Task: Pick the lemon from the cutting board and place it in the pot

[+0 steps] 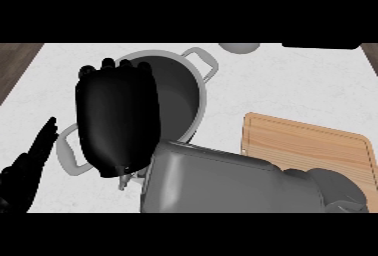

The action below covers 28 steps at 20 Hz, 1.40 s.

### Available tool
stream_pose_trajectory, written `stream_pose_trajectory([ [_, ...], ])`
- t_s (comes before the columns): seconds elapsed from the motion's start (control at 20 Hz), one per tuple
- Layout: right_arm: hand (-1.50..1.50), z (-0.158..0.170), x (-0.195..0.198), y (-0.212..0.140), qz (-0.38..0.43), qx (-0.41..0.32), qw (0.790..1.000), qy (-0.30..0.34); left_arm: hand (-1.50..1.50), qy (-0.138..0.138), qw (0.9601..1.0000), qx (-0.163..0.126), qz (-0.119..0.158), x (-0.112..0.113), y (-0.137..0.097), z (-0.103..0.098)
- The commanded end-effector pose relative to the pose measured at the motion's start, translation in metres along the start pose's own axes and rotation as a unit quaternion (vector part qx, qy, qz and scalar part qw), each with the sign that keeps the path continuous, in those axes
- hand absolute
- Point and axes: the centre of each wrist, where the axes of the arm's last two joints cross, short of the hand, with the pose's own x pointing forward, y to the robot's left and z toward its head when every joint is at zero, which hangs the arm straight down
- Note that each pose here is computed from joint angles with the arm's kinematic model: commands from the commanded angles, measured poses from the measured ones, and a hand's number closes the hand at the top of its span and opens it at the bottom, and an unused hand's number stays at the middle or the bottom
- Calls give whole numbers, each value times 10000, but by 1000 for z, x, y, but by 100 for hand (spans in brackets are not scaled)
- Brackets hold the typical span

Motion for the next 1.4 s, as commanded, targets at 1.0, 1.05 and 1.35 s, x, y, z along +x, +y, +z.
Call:
stream_pose_trajectory([
  [1.0, -150, -95, -93, 86, -370, 491, 9868, 1500, 0, -247, 9995, -166, 126, 1, -17, -49],
  [1.05, -150, -89, -101, 94, -488, 511, 9840, 1637, 0, -248, 9991, -274, 187, -4, -15, -49],
  [1.35, -150, -98, -110, 92, -1222, 449, 9809, 1445, 0, -263, 9991, -269, 204, 9, -6, -54],
])
